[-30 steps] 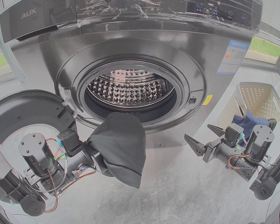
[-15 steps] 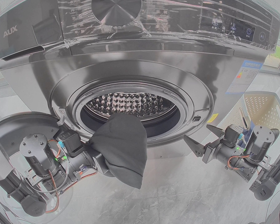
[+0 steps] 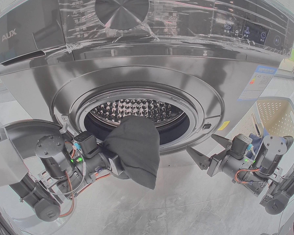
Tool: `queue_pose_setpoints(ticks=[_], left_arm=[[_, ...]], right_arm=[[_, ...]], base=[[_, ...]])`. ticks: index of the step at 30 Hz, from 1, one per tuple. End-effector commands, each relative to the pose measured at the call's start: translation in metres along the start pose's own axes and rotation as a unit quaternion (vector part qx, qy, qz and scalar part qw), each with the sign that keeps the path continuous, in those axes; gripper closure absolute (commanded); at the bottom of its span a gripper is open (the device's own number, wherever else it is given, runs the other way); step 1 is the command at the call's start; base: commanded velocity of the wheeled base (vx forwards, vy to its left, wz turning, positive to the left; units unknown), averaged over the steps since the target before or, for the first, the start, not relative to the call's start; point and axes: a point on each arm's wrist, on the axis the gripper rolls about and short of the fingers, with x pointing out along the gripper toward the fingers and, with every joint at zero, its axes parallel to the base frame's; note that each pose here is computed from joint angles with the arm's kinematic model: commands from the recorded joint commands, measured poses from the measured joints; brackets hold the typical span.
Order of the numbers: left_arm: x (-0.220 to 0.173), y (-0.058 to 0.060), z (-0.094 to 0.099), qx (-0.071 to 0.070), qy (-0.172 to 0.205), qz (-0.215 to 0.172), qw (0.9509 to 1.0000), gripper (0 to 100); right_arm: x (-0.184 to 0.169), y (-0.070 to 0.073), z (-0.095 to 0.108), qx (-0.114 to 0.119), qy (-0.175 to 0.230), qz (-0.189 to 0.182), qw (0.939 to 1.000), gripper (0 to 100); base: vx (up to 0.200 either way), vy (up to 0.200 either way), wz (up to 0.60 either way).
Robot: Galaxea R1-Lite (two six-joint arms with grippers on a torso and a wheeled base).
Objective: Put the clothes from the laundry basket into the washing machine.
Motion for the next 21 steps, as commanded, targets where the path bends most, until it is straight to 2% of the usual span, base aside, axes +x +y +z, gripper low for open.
queue_pose_setpoints(ticks=[1,4,8,11,16,21], left_arm=[[0.032,0.005,-0.013,0.0,-0.002,0.005,1.0,100],[0.044,0.007,-0.017,-0.006,-0.006,0.006,0.9999,100],[0.066,0.01,-0.026,-0.005,-0.012,0.008,0.9999,100],[0.082,0.018,-0.025,-0.004,-0.032,0.021,0.9993,100],[0.1,0.026,-0.022,-0.005,-0.059,0.033,0.9977,100],[0.118,0.03,-0.034,-0.004,-0.065,0.034,0.9973,100]], right_arm=[[0.0,0.008,-0.003,0.002,0.005,0.013,0.9999,0],[-0.002,0.01,-0.005,0.002,0.011,0.018,0.9998,0],[-0.005,0.012,-0.008,0.002,0.02,0.023,0.9995,0],[-0.008,0.012,-0.013,0.0,0.033,0.023,0.9992,0],[-0.009,0.012,-0.018,-0.001,0.044,0.022,0.9988,0],[-0.008,0.015,-0.021,-0.001,0.049,0.028,0.9984,0]], base=[[0.0,0.0,0.0],[0.0,0.0,0.0],[0.0,0.0,0.0],[0.0,0.0,0.0],[0.0,0.0,0.0],[0.0,0.0,0.0]])
